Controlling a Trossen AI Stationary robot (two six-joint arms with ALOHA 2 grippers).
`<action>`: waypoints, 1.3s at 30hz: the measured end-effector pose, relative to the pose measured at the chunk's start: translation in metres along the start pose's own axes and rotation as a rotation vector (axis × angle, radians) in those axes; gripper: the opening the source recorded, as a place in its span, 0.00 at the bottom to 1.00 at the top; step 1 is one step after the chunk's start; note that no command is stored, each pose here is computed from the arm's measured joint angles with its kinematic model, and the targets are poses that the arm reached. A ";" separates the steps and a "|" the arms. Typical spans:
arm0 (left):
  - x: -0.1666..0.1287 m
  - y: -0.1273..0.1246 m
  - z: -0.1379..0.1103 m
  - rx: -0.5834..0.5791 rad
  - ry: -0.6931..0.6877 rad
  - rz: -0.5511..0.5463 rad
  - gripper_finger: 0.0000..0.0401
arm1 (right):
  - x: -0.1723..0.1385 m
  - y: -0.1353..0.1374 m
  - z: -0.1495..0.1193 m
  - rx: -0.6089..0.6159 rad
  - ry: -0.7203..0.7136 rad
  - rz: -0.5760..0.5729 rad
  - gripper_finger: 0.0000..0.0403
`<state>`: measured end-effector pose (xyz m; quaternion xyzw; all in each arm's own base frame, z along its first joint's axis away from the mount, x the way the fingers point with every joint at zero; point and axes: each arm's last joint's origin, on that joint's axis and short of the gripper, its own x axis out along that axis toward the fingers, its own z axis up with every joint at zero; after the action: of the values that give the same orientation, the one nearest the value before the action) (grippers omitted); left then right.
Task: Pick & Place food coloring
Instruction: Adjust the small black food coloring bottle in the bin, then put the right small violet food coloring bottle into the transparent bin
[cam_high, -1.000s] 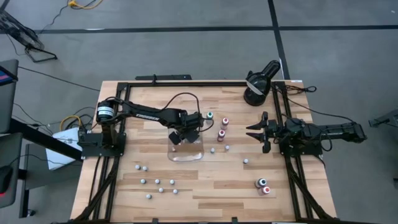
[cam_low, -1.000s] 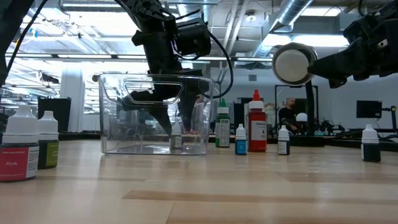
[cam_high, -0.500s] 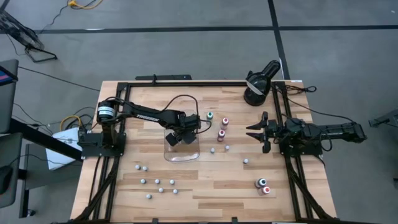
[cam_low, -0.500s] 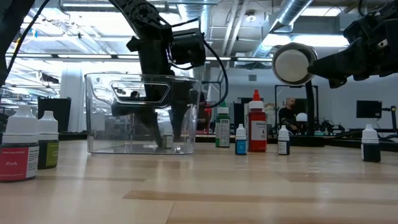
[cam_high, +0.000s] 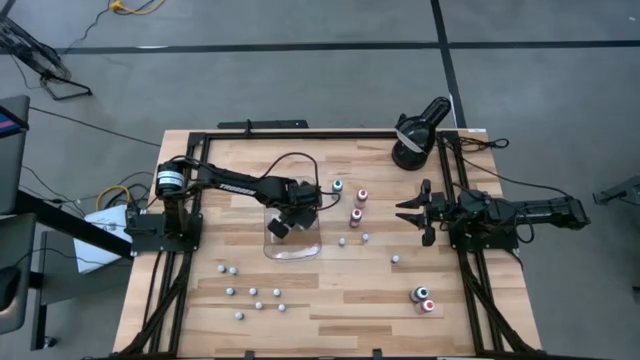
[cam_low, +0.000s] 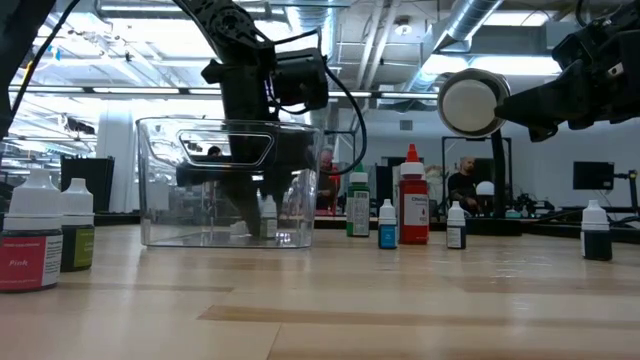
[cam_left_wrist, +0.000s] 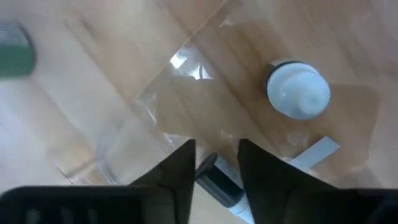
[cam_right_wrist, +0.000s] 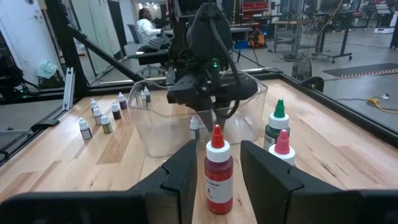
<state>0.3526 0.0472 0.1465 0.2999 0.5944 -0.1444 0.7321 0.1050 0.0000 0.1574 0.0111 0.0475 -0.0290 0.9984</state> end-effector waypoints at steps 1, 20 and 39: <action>0.000 0.000 0.000 -0.039 0.001 0.000 0.24 | 0.000 0.000 0.000 0.000 0.000 0.000 0.28; 0.001 0.001 0.000 -0.224 0.001 0.009 0.27 | 0.000 0.000 0.000 0.000 0.000 0.000 0.28; -0.015 0.015 0.000 -0.639 0.091 0.077 0.43 | 0.000 0.000 0.000 0.000 0.000 0.000 0.28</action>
<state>0.3574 0.0563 0.1653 0.0832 0.6300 0.0906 0.7668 0.1050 0.0000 0.1575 0.0110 0.0475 -0.0288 0.9984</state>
